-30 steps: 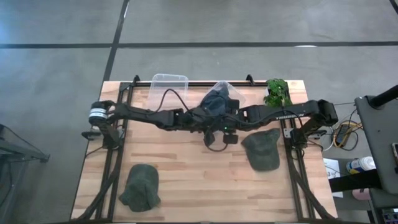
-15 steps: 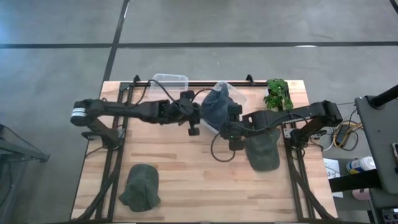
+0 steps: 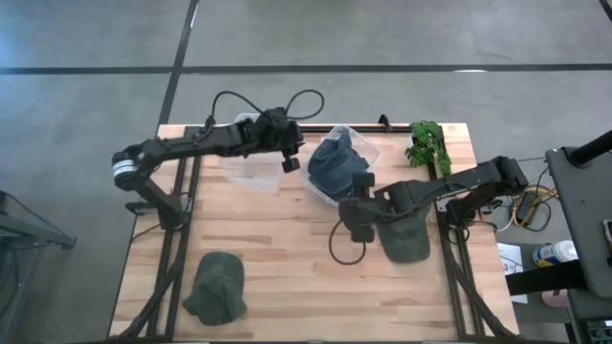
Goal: Pick & Place hat
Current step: Put the blue cap into the right transparent bin
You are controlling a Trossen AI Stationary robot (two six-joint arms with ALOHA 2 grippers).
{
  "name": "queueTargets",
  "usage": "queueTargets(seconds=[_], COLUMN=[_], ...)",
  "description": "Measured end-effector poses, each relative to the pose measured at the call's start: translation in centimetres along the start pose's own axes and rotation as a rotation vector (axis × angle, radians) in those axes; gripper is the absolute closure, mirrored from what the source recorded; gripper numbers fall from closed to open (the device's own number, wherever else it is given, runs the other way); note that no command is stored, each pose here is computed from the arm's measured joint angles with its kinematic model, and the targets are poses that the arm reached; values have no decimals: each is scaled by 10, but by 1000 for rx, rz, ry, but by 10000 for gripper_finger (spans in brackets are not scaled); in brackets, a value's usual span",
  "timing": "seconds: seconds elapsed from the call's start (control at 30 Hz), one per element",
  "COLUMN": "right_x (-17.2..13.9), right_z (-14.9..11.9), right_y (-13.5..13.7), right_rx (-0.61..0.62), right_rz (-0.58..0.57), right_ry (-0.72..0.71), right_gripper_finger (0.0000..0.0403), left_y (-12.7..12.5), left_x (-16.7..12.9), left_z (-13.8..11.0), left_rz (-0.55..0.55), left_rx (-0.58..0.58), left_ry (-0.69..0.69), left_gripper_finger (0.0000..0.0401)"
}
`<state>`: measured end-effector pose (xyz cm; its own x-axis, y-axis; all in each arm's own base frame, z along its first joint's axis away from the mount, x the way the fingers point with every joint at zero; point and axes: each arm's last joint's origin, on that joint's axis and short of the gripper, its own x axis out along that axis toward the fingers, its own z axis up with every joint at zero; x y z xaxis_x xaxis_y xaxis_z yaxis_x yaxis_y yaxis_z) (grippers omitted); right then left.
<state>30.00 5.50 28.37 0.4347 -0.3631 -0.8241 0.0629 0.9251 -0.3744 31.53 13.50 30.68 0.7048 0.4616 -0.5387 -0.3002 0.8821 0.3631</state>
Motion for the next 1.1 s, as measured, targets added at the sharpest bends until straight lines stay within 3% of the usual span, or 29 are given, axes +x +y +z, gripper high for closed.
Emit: queueTargets(seconds=[0.17, 0.33, 0.6, 0.8, 1.1], right_x=[9, 9, 16, 46, 41], right_z=[-6, -18, -45, -60, -61], right_y=[7, 15, -2, -19, -32], right_rx=[162, 335, 612, 632, 414], right_rz=[-2, -18, -277, -289, -280], right_ry=[4, 21, 40, 97, 132], right_gripper_finger=[207, 207, 207, 207, 207], left_y=[5, 0, -12, -40, -77], left_x=[25, 45, 52, 47, 37], left_z=[-16, -26, -31, -24, -17], left_rz=[-102, -103, -178, -255, -339], left_rx=[-16, 55, 32, 39, 77], left_ry=[38, 109, 170, 167, 167], left_gripper_finger=[295, 295, 295, 295, 295])
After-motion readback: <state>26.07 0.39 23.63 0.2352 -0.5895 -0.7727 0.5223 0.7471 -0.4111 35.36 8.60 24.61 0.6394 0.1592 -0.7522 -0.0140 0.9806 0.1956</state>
